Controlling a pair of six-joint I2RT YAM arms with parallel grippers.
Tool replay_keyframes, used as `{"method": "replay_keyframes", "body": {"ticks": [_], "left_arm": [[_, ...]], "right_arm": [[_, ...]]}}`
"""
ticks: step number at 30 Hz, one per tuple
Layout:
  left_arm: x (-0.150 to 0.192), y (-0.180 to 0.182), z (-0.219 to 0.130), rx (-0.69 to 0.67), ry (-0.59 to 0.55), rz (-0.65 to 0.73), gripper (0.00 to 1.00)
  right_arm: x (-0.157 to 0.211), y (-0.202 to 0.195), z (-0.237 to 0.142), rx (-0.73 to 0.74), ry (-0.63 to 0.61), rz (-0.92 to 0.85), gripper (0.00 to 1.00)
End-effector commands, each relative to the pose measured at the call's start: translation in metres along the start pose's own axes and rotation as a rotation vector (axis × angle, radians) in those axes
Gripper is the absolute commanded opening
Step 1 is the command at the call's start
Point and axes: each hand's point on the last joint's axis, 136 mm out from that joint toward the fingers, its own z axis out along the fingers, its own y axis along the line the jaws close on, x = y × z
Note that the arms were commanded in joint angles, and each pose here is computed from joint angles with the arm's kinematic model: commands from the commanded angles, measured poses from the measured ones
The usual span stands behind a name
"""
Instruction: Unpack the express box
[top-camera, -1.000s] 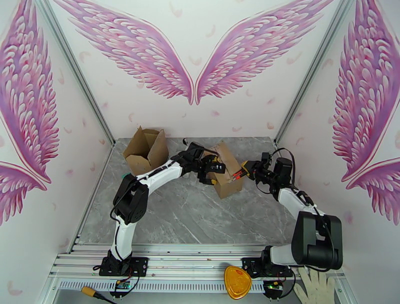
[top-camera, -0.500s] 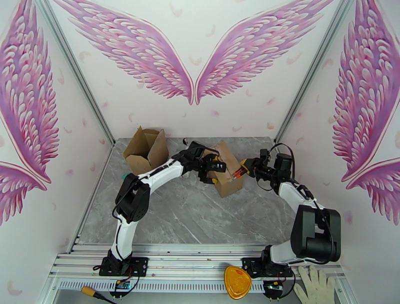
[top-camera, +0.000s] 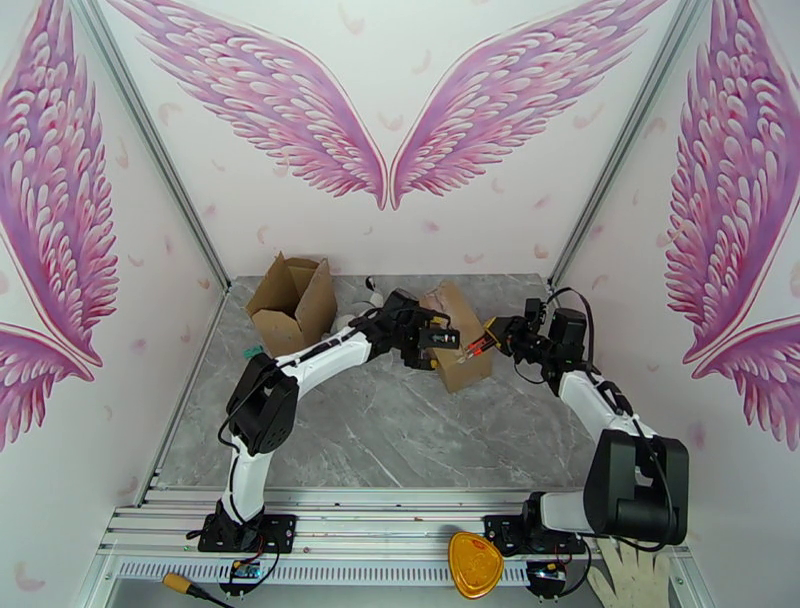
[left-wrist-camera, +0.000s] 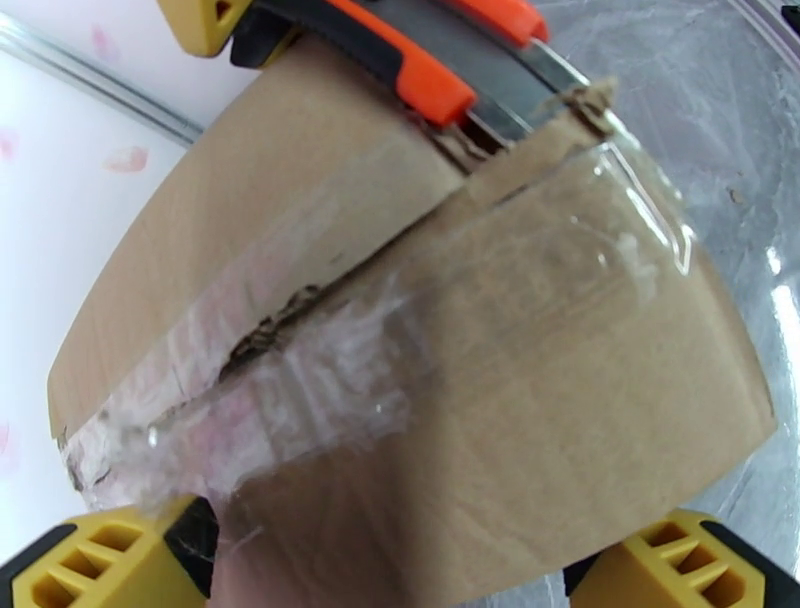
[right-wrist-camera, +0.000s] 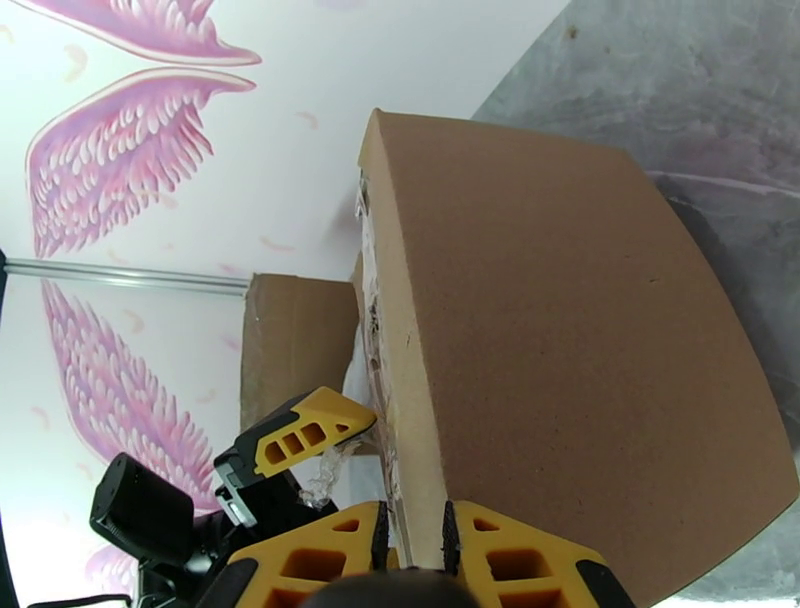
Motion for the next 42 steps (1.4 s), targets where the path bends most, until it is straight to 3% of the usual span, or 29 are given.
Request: {"method": "replay_keyframes", "body": {"ticks": [1, 10, 17, 20, 25, 30, 42], "left_arm": [[-0.062, 0.035, -0.013, -0.171, -0.135, 0.073, 0.95], [-0.097, 0.021, -0.039, -0.109, -0.179, 0.143, 0.95], [-0.097, -0.004, -0.075, 0.013, -0.140, 0.122, 0.96], [-0.095, 0.008, -0.091, -0.001, -0.131, 0.092, 0.95], [-0.077, 0.056, -0.101, -0.057, -0.145, -0.092, 0.92], [-0.041, 0.101, -0.075, -0.073, -0.157, -0.388, 0.85], [0.029, 0.102, 0.009, -0.131, -0.019, -0.694, 0.77]], "right_arm": [[0.043, 0.014, 0.027, -0.070, 0.193, 0.099, 0.00], [0.033, 0.023, 0.073, -0.150, 0.326, 0.054, 0.00], [0.022, 0.010, 0.095, -0.149, 0.354, 0.058, 0.00], [0.018, 0.004, 0.104, -0.159, 0.374, 0.065, 0.00], [0.014, -0.002, 0.111, -0.152, 0.380, 0.068, 0.00], [0.013, -0.006, 0.113, -0.130, 0.368, 0.070, 0.00], [0.011, -0.006, 0.106, -0.054, 0.297, 0.067, 0.00]]}}
